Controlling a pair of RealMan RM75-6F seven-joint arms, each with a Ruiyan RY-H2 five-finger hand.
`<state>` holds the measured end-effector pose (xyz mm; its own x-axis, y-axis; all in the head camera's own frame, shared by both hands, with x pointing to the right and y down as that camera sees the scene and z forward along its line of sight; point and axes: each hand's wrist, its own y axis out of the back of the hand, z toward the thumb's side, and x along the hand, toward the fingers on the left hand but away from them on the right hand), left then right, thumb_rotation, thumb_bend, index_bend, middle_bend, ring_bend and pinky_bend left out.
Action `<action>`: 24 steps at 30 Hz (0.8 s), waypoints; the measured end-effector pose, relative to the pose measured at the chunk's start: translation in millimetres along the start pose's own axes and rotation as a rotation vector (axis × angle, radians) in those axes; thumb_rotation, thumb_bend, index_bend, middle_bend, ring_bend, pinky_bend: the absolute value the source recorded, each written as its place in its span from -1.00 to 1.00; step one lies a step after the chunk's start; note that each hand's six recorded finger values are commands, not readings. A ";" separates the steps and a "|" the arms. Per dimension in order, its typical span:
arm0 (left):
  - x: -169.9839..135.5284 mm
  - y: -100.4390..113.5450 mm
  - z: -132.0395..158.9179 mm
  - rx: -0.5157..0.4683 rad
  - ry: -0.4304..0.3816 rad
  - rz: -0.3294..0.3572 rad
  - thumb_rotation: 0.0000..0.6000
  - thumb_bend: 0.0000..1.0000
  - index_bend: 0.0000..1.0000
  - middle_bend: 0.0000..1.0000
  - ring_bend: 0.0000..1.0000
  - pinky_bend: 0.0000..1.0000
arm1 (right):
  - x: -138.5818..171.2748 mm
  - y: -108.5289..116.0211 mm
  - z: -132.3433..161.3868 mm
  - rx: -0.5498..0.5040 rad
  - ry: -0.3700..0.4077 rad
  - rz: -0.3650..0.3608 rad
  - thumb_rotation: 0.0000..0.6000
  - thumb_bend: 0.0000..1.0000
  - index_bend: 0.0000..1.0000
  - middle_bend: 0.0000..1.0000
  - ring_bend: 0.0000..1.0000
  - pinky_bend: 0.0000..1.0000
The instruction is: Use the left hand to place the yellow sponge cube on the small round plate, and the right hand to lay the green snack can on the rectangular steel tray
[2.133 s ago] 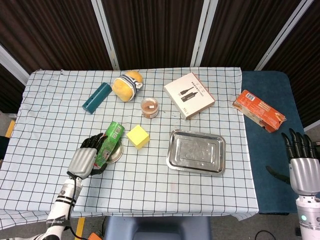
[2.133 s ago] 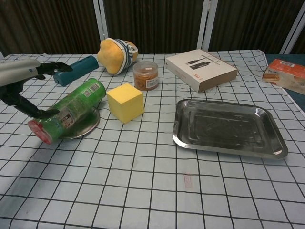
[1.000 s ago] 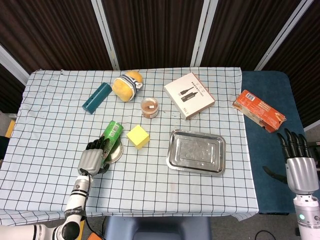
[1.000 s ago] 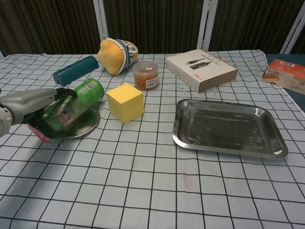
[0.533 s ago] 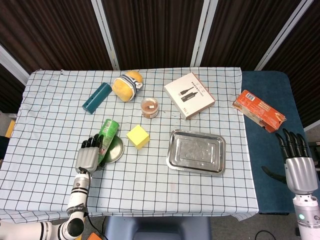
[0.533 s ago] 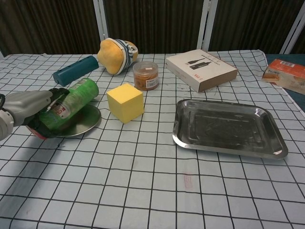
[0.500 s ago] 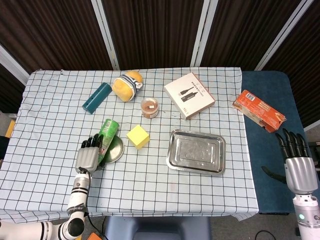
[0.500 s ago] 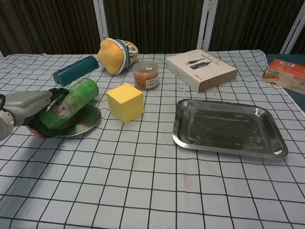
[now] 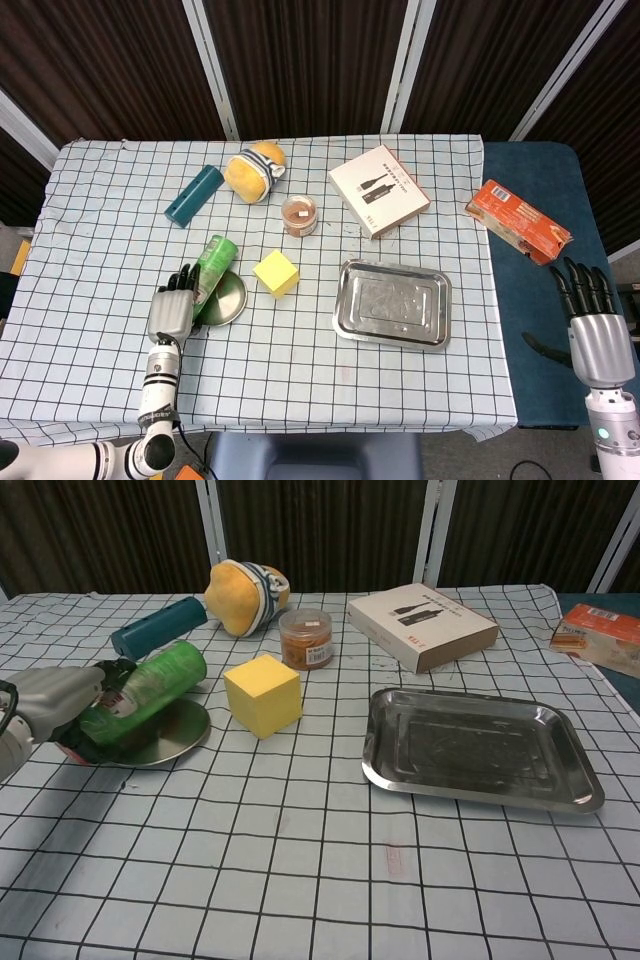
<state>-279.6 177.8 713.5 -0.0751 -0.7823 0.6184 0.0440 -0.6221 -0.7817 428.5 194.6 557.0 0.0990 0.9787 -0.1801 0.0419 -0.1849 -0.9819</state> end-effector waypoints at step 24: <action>-18.0 47.9 -14.9 -0.231 -0.192 0.236 1.00 -0.06 -0.63 -0.21 -0.02 0.48 | -1.0 -1.1 0.4 -0.004 -0.001 -0.001 1.00 -0.91 -0.96 -1.00 -1.00 -1.00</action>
<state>-290.9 162.6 663.7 0.0993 -0.9083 0.4063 -0.1895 -0.4181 -0.8884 428.0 193.8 558.3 0.0984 0.9789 -0.1790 0.0456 -0.1841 -0.9819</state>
